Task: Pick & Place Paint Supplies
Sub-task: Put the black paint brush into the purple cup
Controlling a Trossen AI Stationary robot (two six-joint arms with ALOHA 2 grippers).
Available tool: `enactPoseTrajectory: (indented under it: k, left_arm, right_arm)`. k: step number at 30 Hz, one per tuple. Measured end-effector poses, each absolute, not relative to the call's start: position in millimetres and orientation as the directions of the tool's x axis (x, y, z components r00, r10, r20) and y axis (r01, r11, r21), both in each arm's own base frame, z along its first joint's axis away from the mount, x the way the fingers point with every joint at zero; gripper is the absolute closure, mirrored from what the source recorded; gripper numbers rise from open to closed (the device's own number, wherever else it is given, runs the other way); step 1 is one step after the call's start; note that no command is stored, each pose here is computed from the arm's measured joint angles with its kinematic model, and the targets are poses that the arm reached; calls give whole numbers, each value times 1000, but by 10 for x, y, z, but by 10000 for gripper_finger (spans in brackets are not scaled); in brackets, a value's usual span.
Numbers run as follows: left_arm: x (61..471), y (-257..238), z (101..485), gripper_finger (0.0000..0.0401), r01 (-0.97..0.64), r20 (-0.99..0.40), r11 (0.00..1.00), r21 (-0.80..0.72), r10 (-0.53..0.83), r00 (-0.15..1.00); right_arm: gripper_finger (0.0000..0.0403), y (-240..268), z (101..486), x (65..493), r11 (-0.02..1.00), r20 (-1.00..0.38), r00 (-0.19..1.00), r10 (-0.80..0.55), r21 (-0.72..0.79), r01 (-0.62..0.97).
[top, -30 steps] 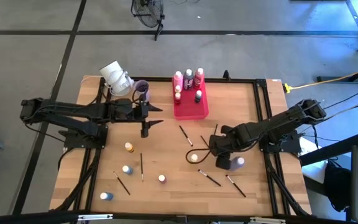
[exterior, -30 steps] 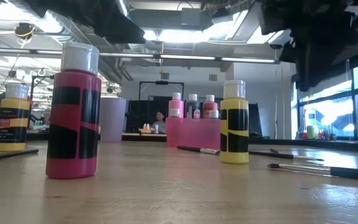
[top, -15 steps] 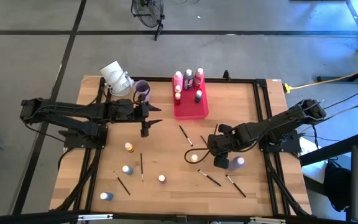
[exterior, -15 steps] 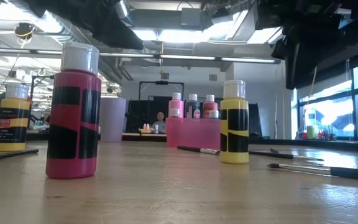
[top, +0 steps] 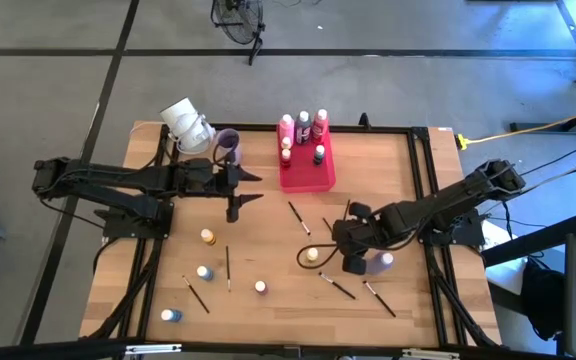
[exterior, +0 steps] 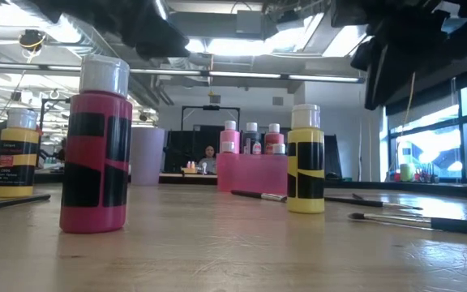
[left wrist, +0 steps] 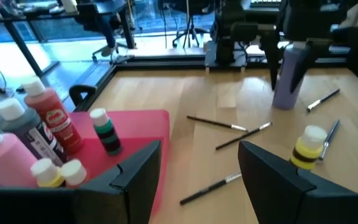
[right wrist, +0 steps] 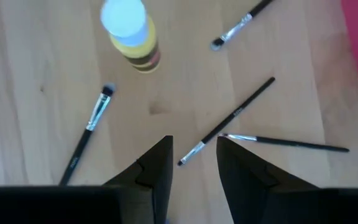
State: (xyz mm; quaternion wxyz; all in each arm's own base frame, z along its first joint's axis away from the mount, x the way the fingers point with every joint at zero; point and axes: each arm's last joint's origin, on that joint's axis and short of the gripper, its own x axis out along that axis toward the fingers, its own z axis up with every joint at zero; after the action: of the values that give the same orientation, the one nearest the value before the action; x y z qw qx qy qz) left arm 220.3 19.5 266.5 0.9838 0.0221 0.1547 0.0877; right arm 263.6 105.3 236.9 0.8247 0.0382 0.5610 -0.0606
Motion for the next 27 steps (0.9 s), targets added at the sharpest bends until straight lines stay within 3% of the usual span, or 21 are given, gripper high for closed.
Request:
enactPoseTrajectory:
  k: [14, 27]
  left_arm:
    - [2217, 197, 2713, 191, -174, -250, 983, 57, 183, 951]
    - [2217, 193, 2713, 191, -182, -250, 983, 16, 181, 951]
  right_arm:
    - [275, 1108, 2359, 2689, 983, -924, 381, 37, 102, 152]
    - [275, 1180, 2149, 2737, 979, -959, 268, 88, 133, 152]
